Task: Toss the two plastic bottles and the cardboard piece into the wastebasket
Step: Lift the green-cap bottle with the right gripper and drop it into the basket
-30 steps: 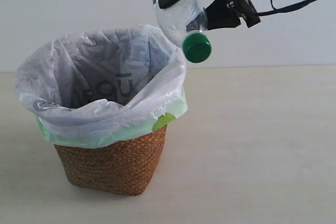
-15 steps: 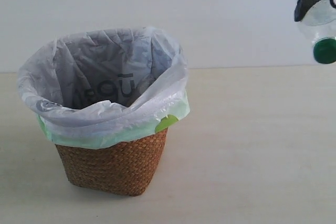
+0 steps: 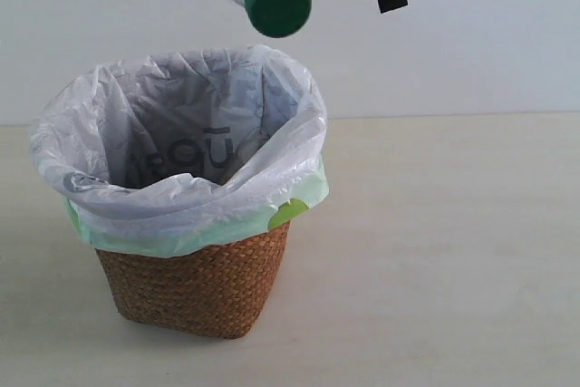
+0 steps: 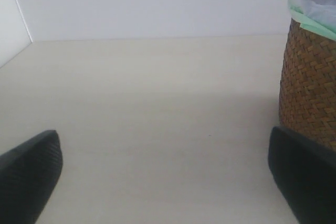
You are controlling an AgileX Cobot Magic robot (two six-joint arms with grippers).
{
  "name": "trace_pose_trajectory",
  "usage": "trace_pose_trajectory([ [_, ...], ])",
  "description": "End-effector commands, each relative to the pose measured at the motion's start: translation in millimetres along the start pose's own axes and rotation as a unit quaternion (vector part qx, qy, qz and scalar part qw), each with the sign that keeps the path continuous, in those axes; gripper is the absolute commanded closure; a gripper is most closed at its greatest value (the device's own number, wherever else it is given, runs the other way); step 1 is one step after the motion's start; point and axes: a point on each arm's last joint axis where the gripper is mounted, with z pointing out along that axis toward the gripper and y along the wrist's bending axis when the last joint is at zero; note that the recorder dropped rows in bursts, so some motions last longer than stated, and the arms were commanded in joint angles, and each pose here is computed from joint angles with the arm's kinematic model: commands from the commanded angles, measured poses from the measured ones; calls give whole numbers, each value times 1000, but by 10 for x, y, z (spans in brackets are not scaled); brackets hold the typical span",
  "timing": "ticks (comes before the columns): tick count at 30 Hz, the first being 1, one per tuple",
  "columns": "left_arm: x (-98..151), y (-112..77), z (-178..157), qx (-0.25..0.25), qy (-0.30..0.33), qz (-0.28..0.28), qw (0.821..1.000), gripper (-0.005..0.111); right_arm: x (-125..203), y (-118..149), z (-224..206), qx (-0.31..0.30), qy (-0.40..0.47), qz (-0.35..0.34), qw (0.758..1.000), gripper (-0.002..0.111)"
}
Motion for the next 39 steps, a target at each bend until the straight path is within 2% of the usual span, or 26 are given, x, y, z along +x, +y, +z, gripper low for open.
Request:
trace_pose_trajectory([
  [1,-20,2,-6,-1,-7,-6,1000,-1,4,-114,-23,82,0,-36,996,108],
  [5,-20,2,-6,-1,-7,-6,1000,-1,16,-413,-133,253,7,-10,967,108],
  [9,-20,2,-6,-1,-7,-6,1000,-1,36,-689,-372,442,9,17,897,108],
  [11,-20,2,-6,-1,-7,-6,1000,-1,16,-753,-468,498,-6,20,867,108],
  [12,-20,2,-6,-1,-7,-6,1000,-1,-1,-790,-537,534,-20,23,845,108],
  [14,-20,2,-6,-1,-7,-6,1000,-1,-13,-811,-598,563,-31,20,826,108],
  [15,-20,2,-6,-1,-7,-6,1000,-1,-14,-813,-603,565,-37,28,824,108],
  [17,-20,2,-6,-1,-7,-6,1000,-1,-2,-800,-548,543,-43,54,837,108],
  [19,-20,2,-6,-1,-7,-6,1000,-1,22,-750,-451,495,-34,71,866,108],
  [20,-20,2,-6,-1,-7,-6,1000,-1,43,-696,-364,454,-21,73,888,108],
  [22,-20,2,-6,-1,-7,-6,1000,-1,81,-548,-187,357,6,69,932,108],
  [25,-20,2,-6,-1,-7,-6,1000,-1,128,-166,88,149,36,51,987,108],
  [27,-20,2,-6,-1,-7,-6,1000,-1,51,96,223,28,-17,0,999,106],
  [28,-20,2,-6,-1,-7,-6,1000,-1,15,190,280,-5,-50,-25,998,101],
  [30,-20,2,-6,-1,-7,-6,1000,-1,-25,277,384,-13,-100,-59,993,83],
  [32,-20,2,-6,-1,-7,-6,1000,-1,-43,296,443,1,-128,-63,990,47],
  [34,-20,2,-6,-1,-7,-6,1000,-1,-53,258,439,23,-132,-66,989,2],
  [39,-20,2,-6,-1,-7,-6,1000,-1,-42,95,393,97,-112,-48,988,16],
])
